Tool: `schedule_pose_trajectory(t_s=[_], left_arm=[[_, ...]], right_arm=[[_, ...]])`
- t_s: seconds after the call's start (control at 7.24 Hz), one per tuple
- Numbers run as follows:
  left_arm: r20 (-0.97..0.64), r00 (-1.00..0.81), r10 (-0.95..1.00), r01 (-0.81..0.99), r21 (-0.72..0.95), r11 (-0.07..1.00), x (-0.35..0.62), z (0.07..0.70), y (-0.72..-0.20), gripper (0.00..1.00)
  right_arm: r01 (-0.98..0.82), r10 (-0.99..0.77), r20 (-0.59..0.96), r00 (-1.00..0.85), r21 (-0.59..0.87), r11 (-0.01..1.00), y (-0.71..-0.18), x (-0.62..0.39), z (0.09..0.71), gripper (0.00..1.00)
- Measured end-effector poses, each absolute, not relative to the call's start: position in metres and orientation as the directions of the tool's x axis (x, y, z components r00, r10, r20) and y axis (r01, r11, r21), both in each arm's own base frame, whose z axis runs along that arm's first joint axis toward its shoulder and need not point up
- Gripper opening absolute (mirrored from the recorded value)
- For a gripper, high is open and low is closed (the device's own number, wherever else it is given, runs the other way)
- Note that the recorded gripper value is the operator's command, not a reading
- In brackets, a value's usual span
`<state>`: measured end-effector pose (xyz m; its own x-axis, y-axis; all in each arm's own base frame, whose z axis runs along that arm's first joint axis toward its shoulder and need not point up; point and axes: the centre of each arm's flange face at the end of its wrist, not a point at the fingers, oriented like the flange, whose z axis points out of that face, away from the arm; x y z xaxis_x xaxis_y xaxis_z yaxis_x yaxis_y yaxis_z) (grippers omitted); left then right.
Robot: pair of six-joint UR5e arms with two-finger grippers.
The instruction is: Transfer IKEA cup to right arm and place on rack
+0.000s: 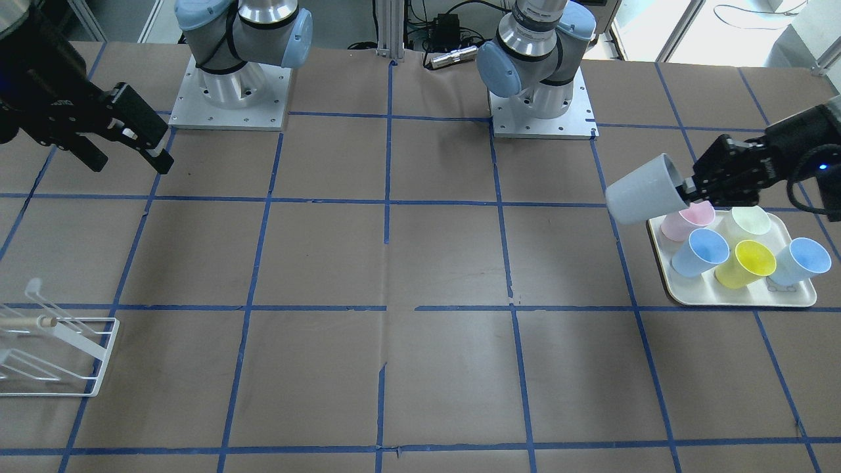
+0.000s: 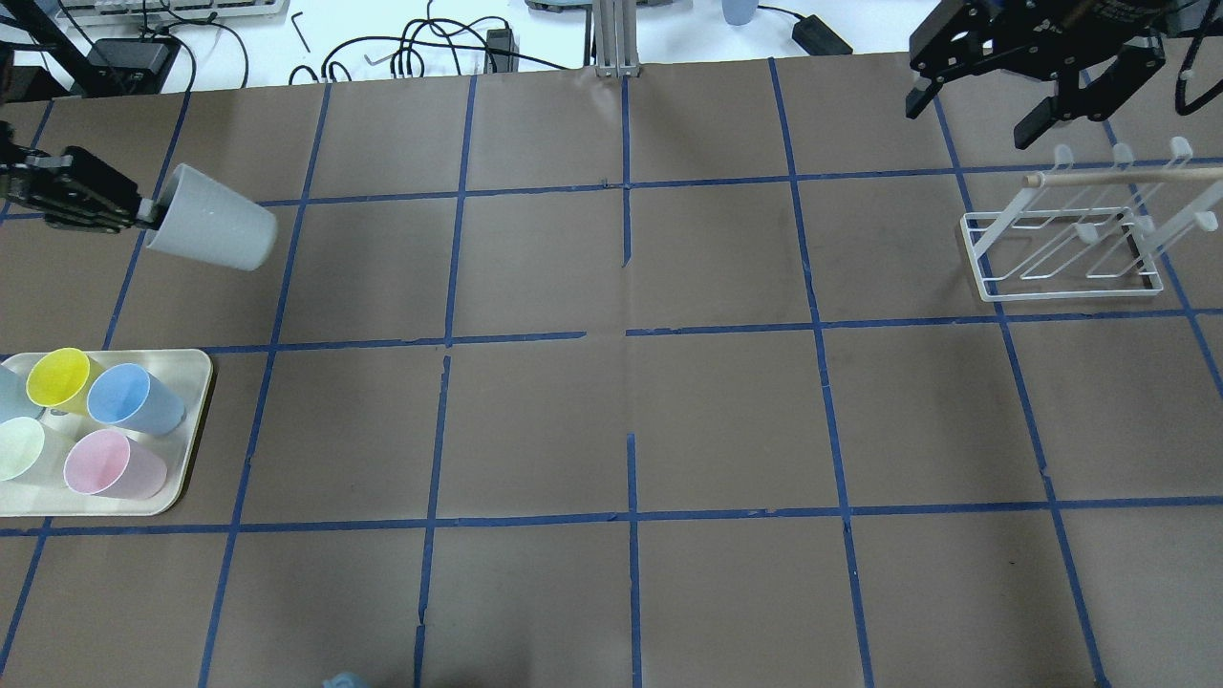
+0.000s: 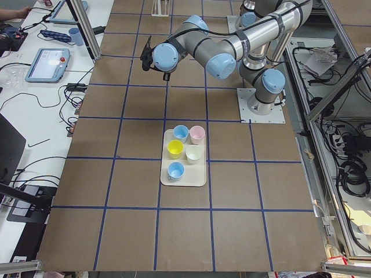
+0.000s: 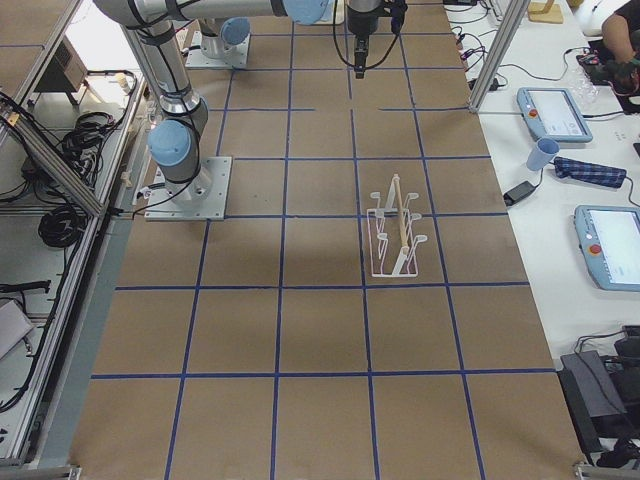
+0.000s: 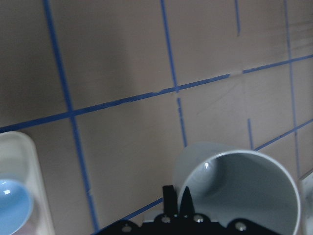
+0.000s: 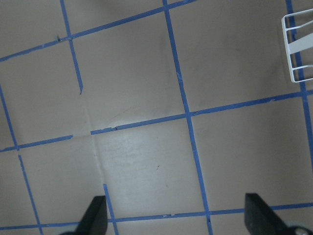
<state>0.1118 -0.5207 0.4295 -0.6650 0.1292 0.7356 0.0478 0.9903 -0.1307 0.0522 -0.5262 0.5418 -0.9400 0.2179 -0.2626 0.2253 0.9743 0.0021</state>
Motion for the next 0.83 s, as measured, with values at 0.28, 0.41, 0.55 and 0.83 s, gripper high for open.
schedule_pose_trajectory(t_s=[0.28, 0.41, 0.55, 0.83], left_arm=[[0.861, -0.495, 0.118, -0.043, -0.160, 0.986, 0.050, 0.411, -0.525, 0.00], [0.902, -0.410, 0.132, -0.071, -0.176, 0.982, 0.014, 0.409, -0.529, 0.00], [0.935, -0.321, 0.152, -0.093, -0.191, 0.977, -0.026, 0.411, -0.534, 0.00], [0.975, -0.141, 0.172, -0.141, -0.192, 0.971, -0.101, 0.415, -0.534, 0.00]], right_arm=[[0.271, 0.291, -0.394, -0.872, 0.108, 0.957, -0.522, 0.023, 0.535, 1.00], [0.287, 0.334, -0.476, -0.814, 0.171, 0.943, -0.518, 0.009, 0.530, 1.00], [0.294, 0.374, -0.549, -0.747, 0.232, 0.927, -0.514, 0.002, 0.526, 1.00], [0.289, 0.456, -0.656, -0.601, 0.353, 0.890, -0.508, 0.005, 0.518, 1.00]])
